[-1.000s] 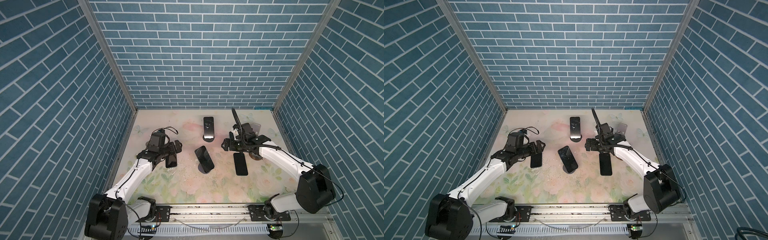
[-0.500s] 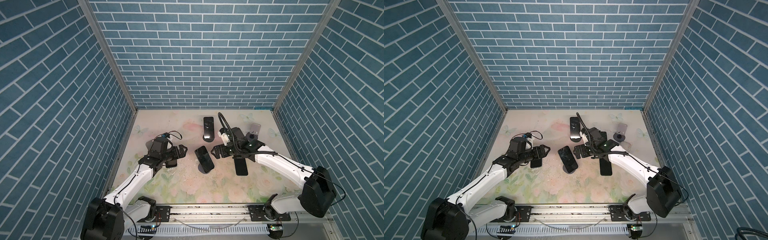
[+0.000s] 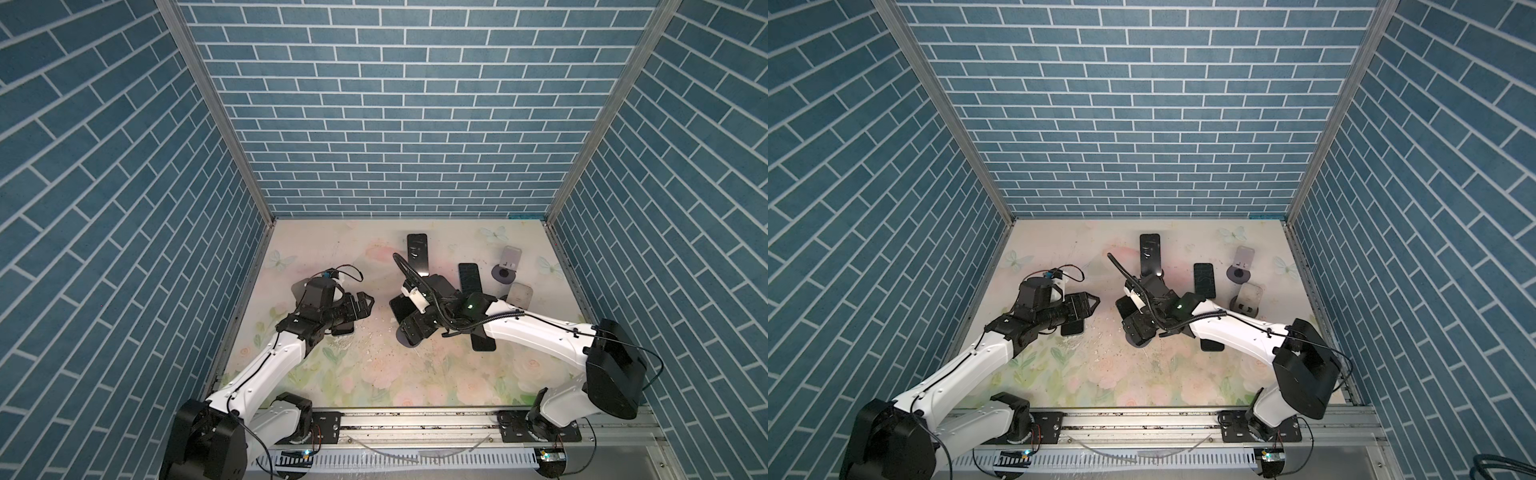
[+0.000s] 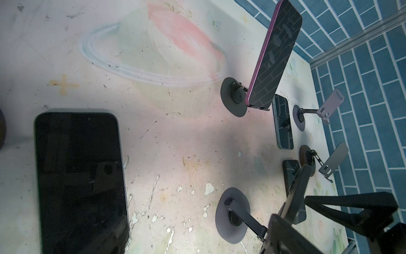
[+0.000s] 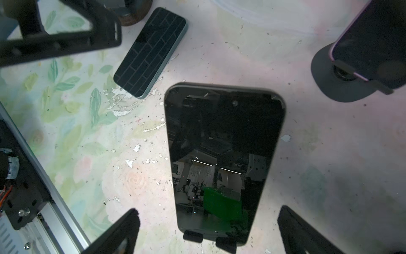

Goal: Remove the phone from the phone stand
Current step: 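Close the right gripper on the black phone on the gray stand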

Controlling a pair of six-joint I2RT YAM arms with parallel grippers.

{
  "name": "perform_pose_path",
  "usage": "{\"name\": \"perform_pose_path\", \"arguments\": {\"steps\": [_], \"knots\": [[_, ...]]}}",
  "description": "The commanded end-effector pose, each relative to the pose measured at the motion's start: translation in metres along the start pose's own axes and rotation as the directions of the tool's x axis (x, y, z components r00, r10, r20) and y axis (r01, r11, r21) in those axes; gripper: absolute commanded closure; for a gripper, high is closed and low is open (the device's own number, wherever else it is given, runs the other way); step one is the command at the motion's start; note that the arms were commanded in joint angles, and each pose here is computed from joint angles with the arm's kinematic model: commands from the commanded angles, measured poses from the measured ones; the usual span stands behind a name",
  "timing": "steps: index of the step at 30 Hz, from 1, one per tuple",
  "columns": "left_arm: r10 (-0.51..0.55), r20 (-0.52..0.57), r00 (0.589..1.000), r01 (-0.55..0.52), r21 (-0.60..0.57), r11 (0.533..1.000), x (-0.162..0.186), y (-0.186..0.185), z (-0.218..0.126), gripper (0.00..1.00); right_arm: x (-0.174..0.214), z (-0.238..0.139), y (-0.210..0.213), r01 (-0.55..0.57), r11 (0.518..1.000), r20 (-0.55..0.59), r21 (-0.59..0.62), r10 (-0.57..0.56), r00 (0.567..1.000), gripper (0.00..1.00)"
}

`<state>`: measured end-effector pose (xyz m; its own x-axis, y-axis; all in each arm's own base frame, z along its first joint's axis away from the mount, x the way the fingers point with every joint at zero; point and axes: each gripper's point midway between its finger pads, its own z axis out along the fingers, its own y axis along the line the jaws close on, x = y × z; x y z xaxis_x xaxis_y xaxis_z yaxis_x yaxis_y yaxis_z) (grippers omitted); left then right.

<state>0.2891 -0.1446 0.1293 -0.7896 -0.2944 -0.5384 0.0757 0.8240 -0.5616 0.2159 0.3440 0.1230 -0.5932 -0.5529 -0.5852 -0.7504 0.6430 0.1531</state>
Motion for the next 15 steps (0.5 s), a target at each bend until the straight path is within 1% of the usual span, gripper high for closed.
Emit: {"name": "perform_pose_path", "arguments": {"steps": [1,10,15], "knots": [[-0.002,-0.003,1.0,0.002,-0.007,1.0,0.004,0.002,0.0,0.0,-0.029,0.001,0.01,0.073,0.997,0.077,0.008,-0.074,0.994,0.01],[0.001,-0.004,1.0,-0.001,-0.017,1.0,0.004,0.004,0.002,0.0,-0.029,0.023,0.013,0.093,0.993,0.065,0.071,-0.098,0.993,0.01],[-0.003,-0.013,1.0,0.003,-0.016,1.0,0.004,0.005,0.005,0.0,-0.028,0.027,0.011,0.097,0.991,0.062,0.096,-0.103,0.993,0.04]]}}
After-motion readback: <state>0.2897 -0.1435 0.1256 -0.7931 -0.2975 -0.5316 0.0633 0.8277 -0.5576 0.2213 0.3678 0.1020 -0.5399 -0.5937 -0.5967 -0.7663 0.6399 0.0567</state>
